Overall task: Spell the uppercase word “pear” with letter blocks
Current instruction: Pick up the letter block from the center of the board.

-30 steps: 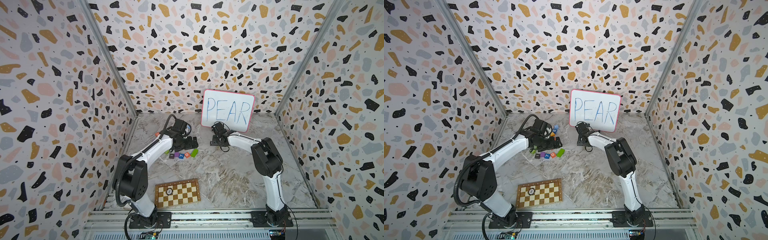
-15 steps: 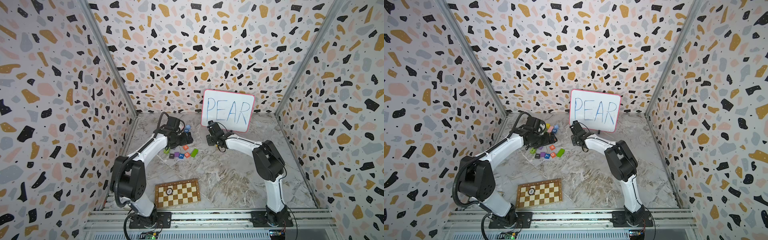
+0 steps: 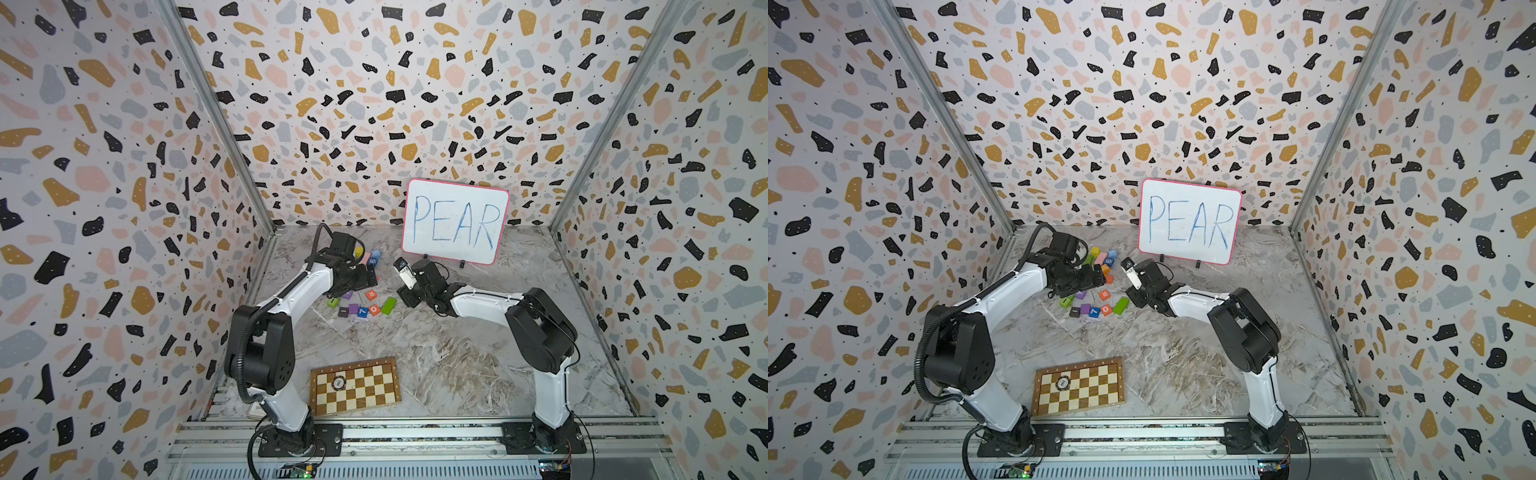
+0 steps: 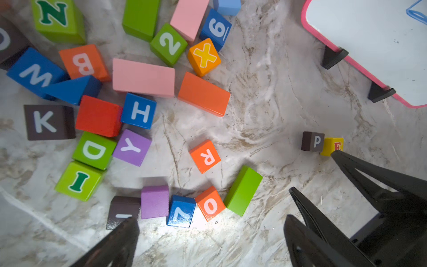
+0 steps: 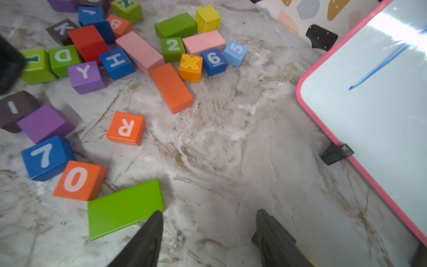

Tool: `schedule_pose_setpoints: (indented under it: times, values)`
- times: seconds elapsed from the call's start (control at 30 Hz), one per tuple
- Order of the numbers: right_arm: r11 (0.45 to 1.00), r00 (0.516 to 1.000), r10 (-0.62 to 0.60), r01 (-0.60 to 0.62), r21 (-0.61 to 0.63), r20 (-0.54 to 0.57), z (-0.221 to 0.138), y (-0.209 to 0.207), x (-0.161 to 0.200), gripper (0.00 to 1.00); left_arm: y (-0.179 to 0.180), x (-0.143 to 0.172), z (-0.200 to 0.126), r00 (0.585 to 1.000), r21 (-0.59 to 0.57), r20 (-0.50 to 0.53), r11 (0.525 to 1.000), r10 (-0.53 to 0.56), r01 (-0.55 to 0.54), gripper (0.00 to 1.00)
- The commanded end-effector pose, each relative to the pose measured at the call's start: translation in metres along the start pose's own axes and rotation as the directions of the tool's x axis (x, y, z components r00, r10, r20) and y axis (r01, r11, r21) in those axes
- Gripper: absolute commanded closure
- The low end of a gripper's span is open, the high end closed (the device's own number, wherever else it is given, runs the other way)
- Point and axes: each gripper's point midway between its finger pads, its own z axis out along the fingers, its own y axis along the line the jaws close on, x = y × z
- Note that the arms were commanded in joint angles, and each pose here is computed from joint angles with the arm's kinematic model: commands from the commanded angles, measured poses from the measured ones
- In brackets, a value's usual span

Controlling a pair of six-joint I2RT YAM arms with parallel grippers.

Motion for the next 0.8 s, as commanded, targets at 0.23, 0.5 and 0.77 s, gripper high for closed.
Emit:
schedule_pose_setpoints:
  times: [0.23, 0.5, 0.77]
  values:
    - [0.98, 0.974, -0.097, 0.129, -0.15, 0.205, -0.014, 0.015, -0.064, 0.17, 0.045, -0.057, -0.007, 0.994, -0.169, 0.099, 0.984, -0.037, 0.053, 0.06]
    - [0.941, 0.956, -0.169, 0.229, -0.248, 0.24, 0.001, 0.036, -0.092, 0.17, 0.112, -0.128, -0.006, 0.961, -0.251, 0.185, 0.935, -0.208, 0.251, 0.12]
    - [0.915, 0.953, -0.195, 0.263, -0.307, 0.234, 0.021, 0.046, -0.103, 0.17, 0.169, -0.145, 0.01, 0.944, -0.373, 0.173, 0.869, -0.28, 0.325, 0.17]
